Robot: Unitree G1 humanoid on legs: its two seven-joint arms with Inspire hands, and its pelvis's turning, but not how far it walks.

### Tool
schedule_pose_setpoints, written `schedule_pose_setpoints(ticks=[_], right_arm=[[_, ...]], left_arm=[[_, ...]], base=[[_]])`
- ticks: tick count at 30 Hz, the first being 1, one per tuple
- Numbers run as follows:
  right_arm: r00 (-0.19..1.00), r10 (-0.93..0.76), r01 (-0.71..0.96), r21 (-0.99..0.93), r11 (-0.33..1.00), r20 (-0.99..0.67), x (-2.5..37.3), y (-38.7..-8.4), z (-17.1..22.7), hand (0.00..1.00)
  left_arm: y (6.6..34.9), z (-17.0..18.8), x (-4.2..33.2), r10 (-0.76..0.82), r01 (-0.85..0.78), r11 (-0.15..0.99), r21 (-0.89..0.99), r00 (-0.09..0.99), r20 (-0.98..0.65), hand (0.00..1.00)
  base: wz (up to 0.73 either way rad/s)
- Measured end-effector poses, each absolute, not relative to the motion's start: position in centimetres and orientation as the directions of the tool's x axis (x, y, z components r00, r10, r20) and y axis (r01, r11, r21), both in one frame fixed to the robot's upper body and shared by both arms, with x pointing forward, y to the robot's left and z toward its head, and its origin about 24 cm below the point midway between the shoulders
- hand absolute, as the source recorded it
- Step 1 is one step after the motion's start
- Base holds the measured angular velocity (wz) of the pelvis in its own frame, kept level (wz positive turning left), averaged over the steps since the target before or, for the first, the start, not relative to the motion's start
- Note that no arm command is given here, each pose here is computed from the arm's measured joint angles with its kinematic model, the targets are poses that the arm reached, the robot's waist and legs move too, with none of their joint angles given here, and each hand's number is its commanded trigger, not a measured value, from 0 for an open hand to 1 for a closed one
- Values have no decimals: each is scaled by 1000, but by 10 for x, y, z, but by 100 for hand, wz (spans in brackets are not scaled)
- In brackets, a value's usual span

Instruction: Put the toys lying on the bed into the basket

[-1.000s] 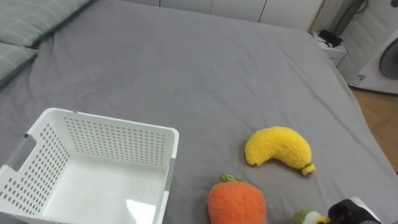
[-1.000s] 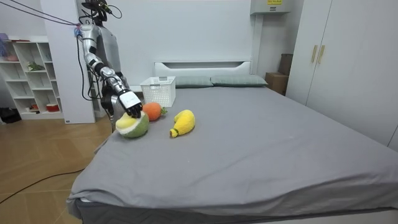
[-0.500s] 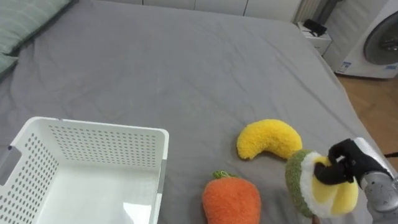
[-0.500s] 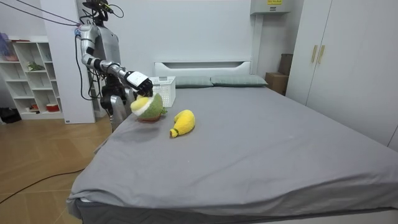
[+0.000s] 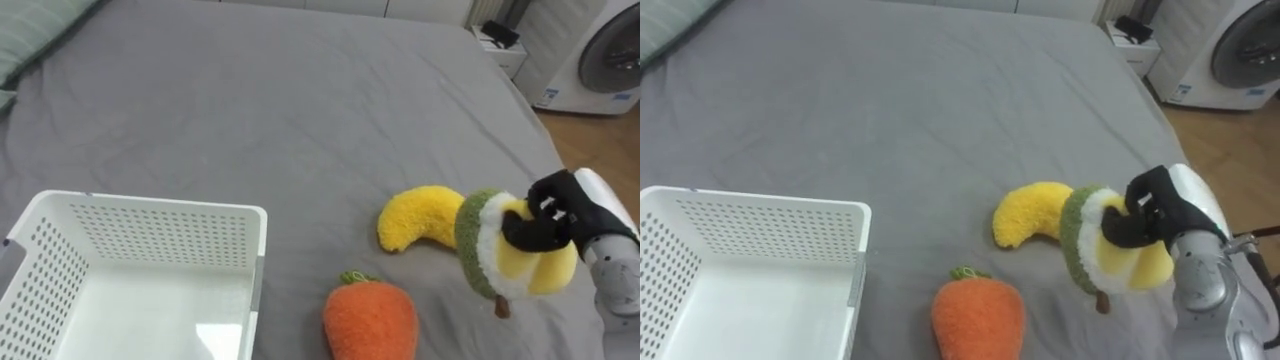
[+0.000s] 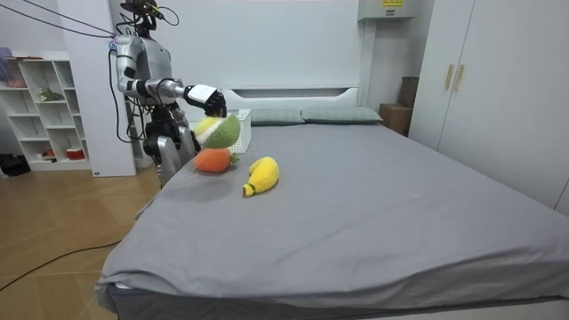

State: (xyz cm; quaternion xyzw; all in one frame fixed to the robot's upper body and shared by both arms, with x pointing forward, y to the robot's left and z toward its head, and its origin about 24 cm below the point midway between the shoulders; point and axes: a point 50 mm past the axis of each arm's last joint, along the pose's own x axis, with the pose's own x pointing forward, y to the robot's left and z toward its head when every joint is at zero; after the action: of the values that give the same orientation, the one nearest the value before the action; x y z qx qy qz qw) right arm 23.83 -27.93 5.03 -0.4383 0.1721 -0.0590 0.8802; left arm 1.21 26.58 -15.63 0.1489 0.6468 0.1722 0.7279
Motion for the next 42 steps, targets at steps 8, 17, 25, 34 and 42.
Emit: schedule_pose_setpoints(ticks=[8,17,25,34,42], right_arm=[[971,-181,-10,-779,627,-158,250,-266,81,100],[994,-74,-19,-784,620,-83,271,-240,103,100],[997,49,-73,-794,603,-55,283,-210,116,100],[975,210,-186,-809,557,-79,291,-170,116,100],[948,311,-244,-783,572,-68,291,-134,114,100]], left_arm=[[264,-156,21,448,-73,894,442,133,-884,0],[259,-157,26,437,-113,899,424,157,-886,0],[256,-157,34,427,-81,904,419,189,-884,0],[255,-158,45,418,-49,907,418,212,-883,0],[251,-159,45,406,-28,912,409,211,-889,0]], base=[[0],[4],[14],[13],[12]])
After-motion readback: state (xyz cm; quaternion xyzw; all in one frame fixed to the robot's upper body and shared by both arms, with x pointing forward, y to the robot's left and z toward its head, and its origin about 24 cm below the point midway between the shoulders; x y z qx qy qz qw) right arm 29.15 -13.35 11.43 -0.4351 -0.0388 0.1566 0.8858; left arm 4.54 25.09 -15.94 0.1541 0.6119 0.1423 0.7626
